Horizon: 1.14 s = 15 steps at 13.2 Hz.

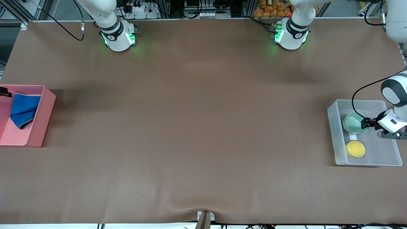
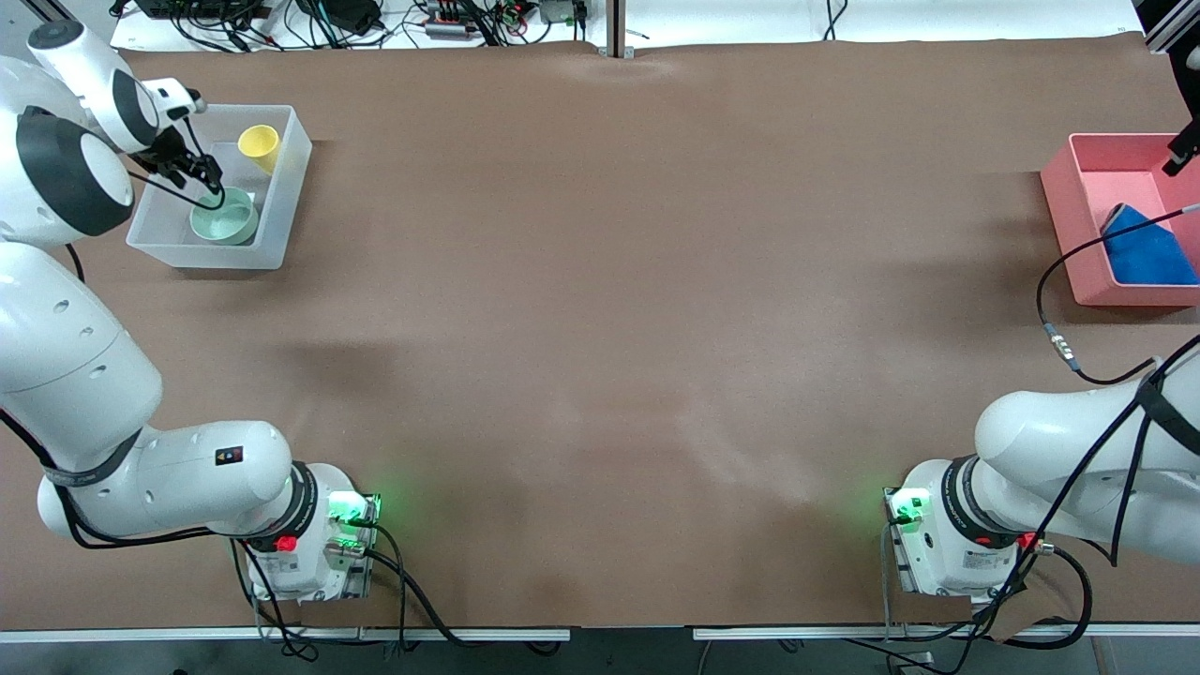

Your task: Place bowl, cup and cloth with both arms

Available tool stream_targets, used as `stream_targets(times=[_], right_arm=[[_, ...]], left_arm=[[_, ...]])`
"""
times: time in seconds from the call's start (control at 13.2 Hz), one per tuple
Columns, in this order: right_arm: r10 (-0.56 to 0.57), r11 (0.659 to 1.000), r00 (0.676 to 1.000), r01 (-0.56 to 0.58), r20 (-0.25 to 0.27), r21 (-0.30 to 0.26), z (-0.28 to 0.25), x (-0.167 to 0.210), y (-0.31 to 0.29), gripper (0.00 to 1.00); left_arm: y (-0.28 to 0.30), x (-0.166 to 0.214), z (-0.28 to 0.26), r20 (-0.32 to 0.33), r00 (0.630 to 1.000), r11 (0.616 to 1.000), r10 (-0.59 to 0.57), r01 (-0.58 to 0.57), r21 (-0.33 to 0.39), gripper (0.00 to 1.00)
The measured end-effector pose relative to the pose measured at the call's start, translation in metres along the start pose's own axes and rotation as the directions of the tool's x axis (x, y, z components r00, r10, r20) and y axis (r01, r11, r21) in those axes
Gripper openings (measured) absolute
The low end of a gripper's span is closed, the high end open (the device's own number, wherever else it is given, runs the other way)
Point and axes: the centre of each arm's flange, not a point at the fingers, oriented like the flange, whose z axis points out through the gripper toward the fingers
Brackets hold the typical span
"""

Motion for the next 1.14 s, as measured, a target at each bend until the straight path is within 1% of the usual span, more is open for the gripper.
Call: stream_targets(times=[0.08, 0.15, 0.23, 0.38, 0.61, 0.83, 0.99, 1.14], right_arm=[[0.023, 0.999, 1.0, -0.022, -0.012, 0.024, -0.012, -0.001, -0.01, 1.0], [0.046, 0.998, 0.999, -0.044, -0.025, 0.054, -0.021, -0.002, -0.018, 1.0], [0.069, 0.995, 0.997, -0.066, -0.035, 0.078, -0.03, -0.003, -0.026, 1.0], [0.117, 0.989, 0.992, -0.113, -0.039, 0.098, -0.048, -0.002, -0.045, 1.0], [0.2, 0.976, 0.98, -0.197, -0.024, 0.094, -0.081, 0.01, -0.095, 1.0], [0.257, 0.964, 0.966, -0.255, -0.016, 0.08, -0.117, 0.015, -0.152, 1.0], [0.253, 0.965, 0.967, -0.251, -0.03, 0.073, -0.137, 0.007, -0.168, 1.0], [0.242, 0.969, 0.969, -0.238, -0.058, 0.065, -0.154, 0.0, -0.179, 1.0]], left_arm=[[-0.003, 0.002, -0.011, 0.004, 1.0, 1.0, -0.003, 0.003, -0.005, 0.86], [-0.006, 0.004, -0.025, 0.015, 1.0, 1.0, -0.005, 0.006, -0.017, 0.95], [-0.008, 0.007, -0.044, 0.028, 1.0, 0.999, -0.006, 0.007, -0.031, 1.0], [-0.01, 0.011, -0.083, 0.046, 0.999, 0.998, -0.009, 0.011, -0.056, 1.0], [0.006, 0.016, -0.127, 0.056, 0.997, 0.995, -0.062, 0.067, -0.08, 1.0], [0.066, 0.032, -0.157, 0.095, 0.989, 0.988, -0.111, 0.121, -0.1, 1.0], [0.104, 0.04, -0.184, 0.092, 0.986, 0.983, -0.14, 0.149, -0.103, 1.0], [0.14, 0.043, -0.213, 0.088, 0.978, 0.974, -0.191, 0.2, -0.106, 1.0]])
